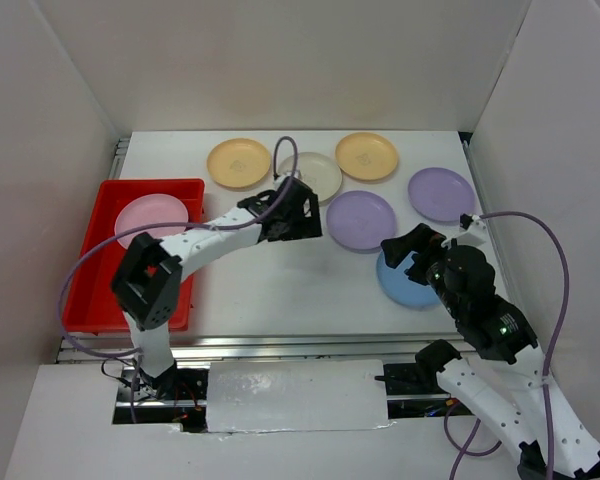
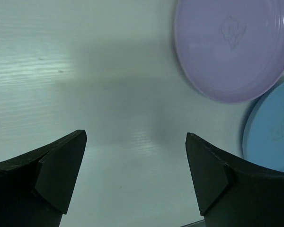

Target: Place the plates into the plastic bin on the countertop

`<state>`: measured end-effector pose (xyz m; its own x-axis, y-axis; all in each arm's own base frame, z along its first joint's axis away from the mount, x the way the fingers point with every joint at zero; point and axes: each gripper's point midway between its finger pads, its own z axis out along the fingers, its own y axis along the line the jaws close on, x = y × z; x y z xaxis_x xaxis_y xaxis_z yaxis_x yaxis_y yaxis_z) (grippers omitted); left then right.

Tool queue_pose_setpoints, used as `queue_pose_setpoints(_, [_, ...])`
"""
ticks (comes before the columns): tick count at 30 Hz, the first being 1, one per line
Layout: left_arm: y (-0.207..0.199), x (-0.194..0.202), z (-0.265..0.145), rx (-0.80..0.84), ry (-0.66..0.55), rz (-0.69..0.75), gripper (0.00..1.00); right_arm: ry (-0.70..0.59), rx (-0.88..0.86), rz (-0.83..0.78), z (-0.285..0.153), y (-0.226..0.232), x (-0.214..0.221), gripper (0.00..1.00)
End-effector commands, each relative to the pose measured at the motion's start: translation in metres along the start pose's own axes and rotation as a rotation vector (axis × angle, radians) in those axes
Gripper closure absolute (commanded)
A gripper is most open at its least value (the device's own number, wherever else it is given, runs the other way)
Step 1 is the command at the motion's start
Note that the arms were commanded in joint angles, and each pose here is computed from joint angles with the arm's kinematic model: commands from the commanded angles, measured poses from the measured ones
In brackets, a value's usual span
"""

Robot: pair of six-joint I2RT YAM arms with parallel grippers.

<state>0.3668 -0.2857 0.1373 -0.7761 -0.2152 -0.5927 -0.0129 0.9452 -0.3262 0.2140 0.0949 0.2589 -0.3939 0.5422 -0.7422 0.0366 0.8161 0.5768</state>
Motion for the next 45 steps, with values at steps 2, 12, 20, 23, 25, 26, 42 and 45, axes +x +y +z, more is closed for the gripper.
queue_pose_setpoints(2, [-0.058, -0.010, 0.021, 0.135, -0.057, -0.014, 0.01, -0.073, 0.060, 0.009, -0.016, -0.011, -0.021, 0.00])
queue_pose_setpoints(12, [-0.074, 0.005, 0.098, 0.100, -0.024, -0.051, 0.01, 0.001, -0.014, -0.074, -0.017, -0.001, -0.008, 0.00])
queue_pose_setpoints(20, [-0.064, 0.014, 0.133, -0.036, 0.008, -0.030, 0.34, 0.016, -0.025, -0.097, -0.020, -0.003, -0.004, 0.00])
queue_pose_setpoints(23, [-0.051, 0.017, 0.133, -0.092, 0.007, -0.040, 0.52, 0.009, -0.026, -0.099, -0.022, -0.002, -0.007, 0.00])
queue_pose_setpoints(25, [-0.044, 0.019, 0.133, -0.123, 0.008, -0.041, 0.63, 0.008, -0.036, -0.098, -0.023, 0.001, -0.008, 0.00])
queue_pose_setpoints(26, [-0.042, 0.019, 0.133, -0.127, 0.009, -0.040, 0.68, 0.010, -0.036, -0.098, -0.023, 0.001, -0.008, 0.00])
queue_pose_setpoints(42, [-0.024, -0.038, -0.033, -0.101, -0.179, -0.069, 1.00, 0.002, -0.045, -0.102, -0.023, 0.004, -0.012, 0.00])
queue_pose_setpoints(45, [0.025, -0.074, -0.072, -0.149, -0.256, -0.165, 1.00, 0.017, -0.059, -0.099, -0.016, 0.007, -0.008, 0.00])
